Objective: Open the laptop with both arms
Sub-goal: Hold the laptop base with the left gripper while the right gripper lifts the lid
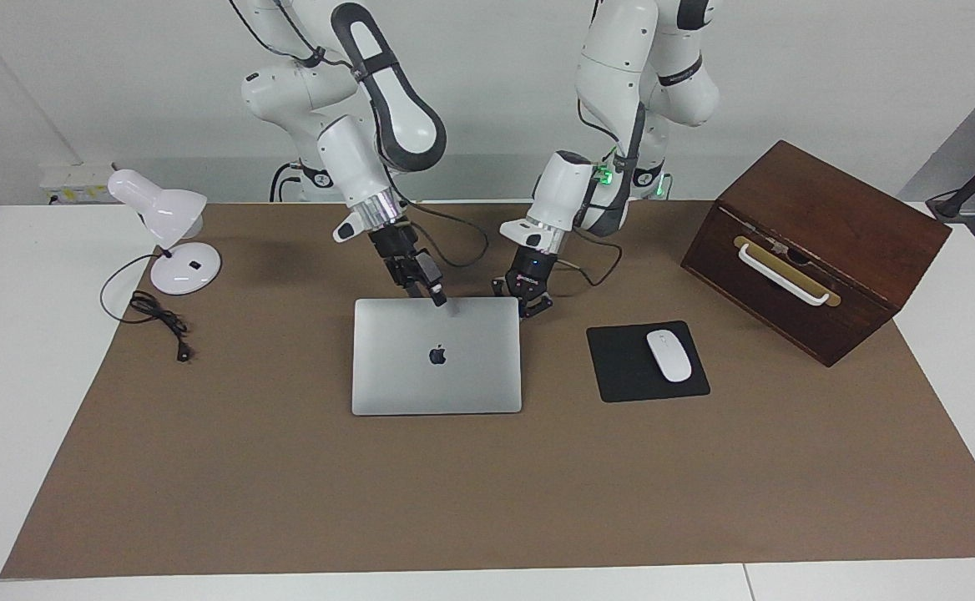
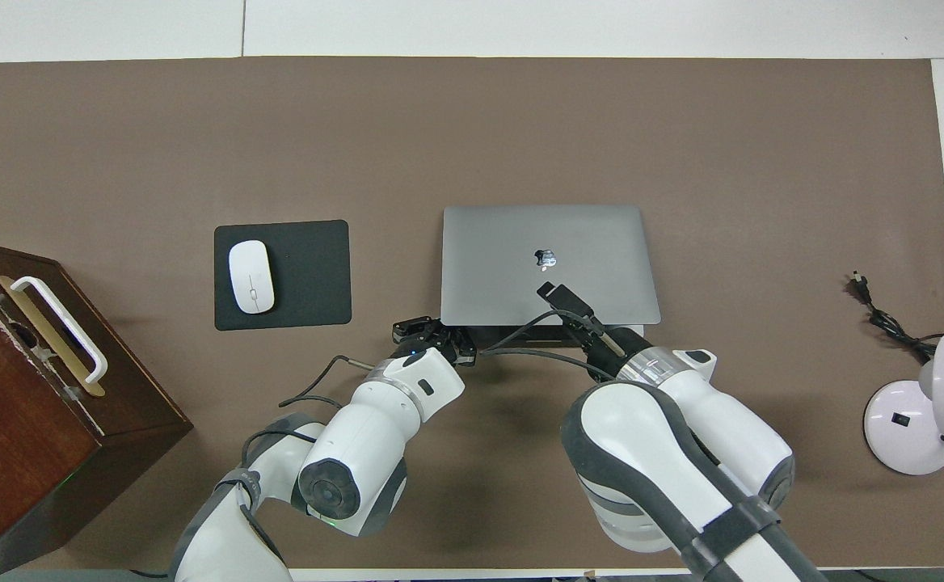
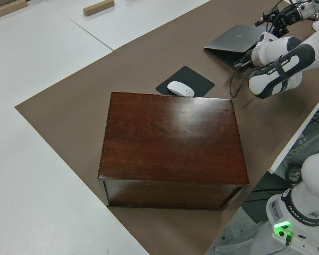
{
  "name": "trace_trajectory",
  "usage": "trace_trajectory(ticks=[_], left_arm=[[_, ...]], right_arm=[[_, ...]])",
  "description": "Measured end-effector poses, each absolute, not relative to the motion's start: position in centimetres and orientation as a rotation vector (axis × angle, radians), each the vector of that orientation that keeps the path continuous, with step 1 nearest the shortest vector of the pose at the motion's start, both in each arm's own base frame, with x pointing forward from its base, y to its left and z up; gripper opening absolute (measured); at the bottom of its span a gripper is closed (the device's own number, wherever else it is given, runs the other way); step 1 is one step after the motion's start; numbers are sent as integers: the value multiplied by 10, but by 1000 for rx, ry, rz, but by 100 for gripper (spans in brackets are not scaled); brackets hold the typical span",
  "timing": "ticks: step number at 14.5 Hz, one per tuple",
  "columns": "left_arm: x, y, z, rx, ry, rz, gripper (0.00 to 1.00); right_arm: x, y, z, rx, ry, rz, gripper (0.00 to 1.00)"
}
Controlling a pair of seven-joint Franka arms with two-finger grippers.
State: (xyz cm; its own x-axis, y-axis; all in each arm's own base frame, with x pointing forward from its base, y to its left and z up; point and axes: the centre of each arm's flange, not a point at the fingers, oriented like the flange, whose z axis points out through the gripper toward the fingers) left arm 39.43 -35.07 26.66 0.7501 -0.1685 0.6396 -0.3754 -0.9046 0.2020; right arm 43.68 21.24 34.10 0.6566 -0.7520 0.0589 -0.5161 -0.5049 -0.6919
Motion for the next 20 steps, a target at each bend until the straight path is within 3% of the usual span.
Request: trace_trajectory(ticks=[20], left_arm=[[394, -351, 266, 2631, -442, 923, 1]], right_arm=[[474, 209, 357, -2400, 574, -670, 100]])
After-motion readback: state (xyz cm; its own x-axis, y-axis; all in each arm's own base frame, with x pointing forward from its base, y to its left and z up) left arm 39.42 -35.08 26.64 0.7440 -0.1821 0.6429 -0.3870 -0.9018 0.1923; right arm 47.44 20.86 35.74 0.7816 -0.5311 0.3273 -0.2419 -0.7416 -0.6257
